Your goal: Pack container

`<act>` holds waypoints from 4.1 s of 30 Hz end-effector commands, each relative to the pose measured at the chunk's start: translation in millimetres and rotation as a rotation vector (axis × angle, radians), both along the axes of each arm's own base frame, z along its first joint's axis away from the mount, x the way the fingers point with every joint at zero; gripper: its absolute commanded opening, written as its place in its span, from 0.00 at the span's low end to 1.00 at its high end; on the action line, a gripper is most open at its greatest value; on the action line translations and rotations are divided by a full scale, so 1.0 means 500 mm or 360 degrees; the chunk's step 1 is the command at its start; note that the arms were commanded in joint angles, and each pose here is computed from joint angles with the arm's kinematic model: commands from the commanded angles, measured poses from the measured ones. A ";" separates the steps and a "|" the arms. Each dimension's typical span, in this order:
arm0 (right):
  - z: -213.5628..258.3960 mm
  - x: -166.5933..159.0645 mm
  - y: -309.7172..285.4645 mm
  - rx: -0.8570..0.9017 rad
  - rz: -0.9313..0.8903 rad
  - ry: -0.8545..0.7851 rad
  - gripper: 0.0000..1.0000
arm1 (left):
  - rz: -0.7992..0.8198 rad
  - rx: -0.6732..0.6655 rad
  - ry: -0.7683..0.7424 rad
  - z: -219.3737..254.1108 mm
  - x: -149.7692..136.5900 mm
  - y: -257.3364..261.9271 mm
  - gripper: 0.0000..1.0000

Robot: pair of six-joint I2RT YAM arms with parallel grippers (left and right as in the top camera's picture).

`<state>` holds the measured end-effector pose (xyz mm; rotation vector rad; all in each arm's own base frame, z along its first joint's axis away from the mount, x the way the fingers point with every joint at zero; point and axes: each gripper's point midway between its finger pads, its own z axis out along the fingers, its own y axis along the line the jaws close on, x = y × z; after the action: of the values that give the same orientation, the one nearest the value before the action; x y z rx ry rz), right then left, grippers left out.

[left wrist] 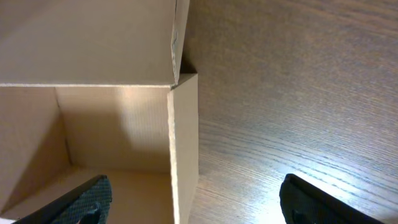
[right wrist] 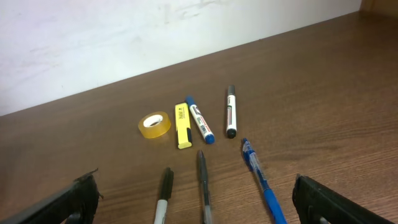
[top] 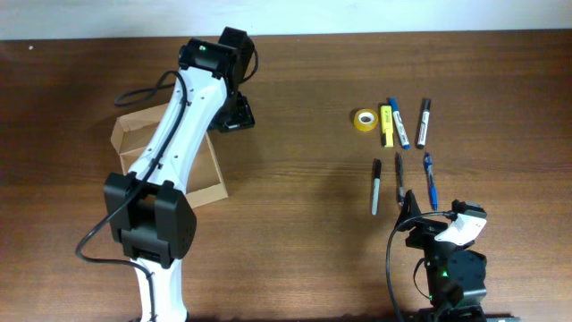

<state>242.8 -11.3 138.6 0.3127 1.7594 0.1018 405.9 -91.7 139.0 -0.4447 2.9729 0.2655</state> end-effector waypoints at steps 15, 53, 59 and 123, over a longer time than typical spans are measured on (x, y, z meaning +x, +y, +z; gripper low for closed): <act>-0.004 -0.001 -0.003 0.0004 -0.0009 0.0003 0.99 | 0.0010 -0.0464 0.0234 -0.228 -0.051 -0.021 0.12; -0.004 -0.001 -0.003 0.0004 -0.0009 0.0003 0.99 | -0.0502 -0.0359 -0.0213 -0.141 0.049 -0.369 0.13; -0.004 -0.001 -0.003 0.0004 -0.0009 0.0003 0.99 | -0.0505 -0.0371 -0.0231 -0.137 0.053 -0.373 0.57; 0.216 0.367 0.174 -0.0132 0.0619 0.1049 0.99 | 0.0387 0.0006 -0.0355 0.103 0.176 0.422 1.00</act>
<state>406.0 63.1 257.1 -0.0460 2.4158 0.2464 494.5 116.7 188.6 -0.7935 2.7023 0.2111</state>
